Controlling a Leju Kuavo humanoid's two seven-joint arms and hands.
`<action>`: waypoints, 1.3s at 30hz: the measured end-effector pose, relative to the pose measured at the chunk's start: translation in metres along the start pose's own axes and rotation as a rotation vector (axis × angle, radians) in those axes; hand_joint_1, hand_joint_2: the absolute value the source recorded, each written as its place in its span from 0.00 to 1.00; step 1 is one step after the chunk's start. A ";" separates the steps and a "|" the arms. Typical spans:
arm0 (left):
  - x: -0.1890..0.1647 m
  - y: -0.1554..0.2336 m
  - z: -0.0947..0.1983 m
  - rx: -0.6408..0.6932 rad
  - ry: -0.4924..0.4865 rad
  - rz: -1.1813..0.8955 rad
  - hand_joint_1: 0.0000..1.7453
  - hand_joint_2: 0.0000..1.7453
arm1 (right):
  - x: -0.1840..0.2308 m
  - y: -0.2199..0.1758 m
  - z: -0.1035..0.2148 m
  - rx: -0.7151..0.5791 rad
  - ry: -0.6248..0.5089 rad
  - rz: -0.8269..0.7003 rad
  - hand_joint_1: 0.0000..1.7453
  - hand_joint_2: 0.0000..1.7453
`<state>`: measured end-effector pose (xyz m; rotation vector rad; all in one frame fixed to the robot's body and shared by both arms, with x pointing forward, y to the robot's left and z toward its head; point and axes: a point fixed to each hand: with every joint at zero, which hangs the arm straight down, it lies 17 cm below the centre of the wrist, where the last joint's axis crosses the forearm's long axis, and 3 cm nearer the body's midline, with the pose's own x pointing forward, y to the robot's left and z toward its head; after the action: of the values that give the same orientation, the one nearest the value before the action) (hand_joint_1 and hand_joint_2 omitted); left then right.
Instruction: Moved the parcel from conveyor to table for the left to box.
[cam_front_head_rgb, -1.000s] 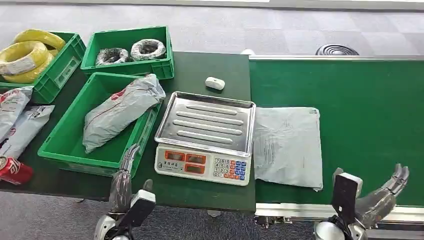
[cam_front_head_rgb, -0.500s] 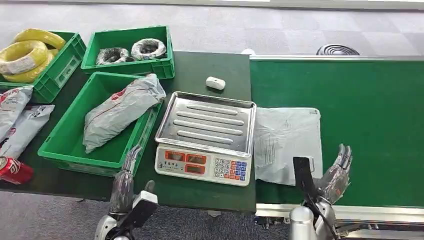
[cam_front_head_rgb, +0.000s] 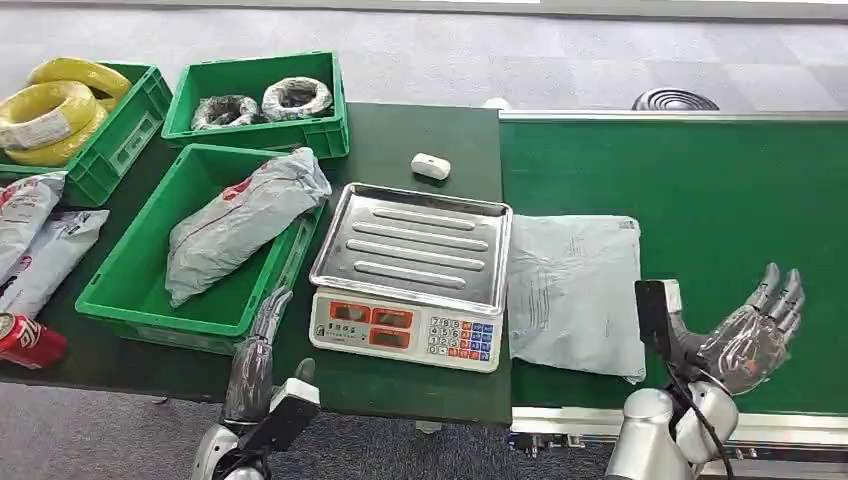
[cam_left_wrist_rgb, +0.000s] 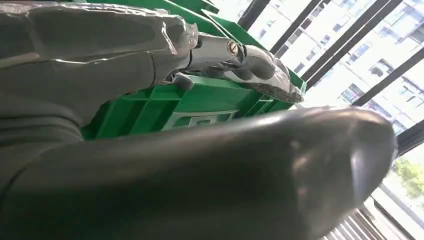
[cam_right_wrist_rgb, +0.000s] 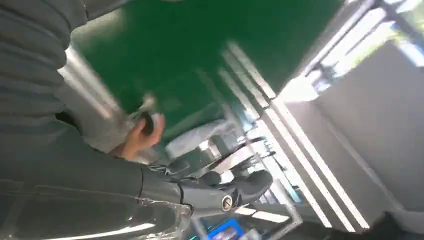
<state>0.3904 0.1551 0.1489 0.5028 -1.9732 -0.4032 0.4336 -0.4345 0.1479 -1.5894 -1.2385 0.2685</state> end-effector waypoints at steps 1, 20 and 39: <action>-0.001 0.000 0.001 -0.002 0.004 0.000 0.00 0.00 | -0.017 0.000 -0.007 -0.002 0.069 0.028 0.00 1.00; 0.000 0.001 0.003 -0.016 0.011 -0.002 0.00 0.00 | -0.052 0.044 -0.057 0.107 0.100 0.199 0.00 1.00; 0.000 0.011 0.000 0.005 0.009 -0.029 0.00 0.00 | 0.037 0.133 0.029 0.482 0.051 -0.298 0.00 1.00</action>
<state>0.3887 0.1646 0.1550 0.5365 -1.9604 -0.4136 0.5054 -0.3754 0.0419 -0.9816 -1.2394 0.3054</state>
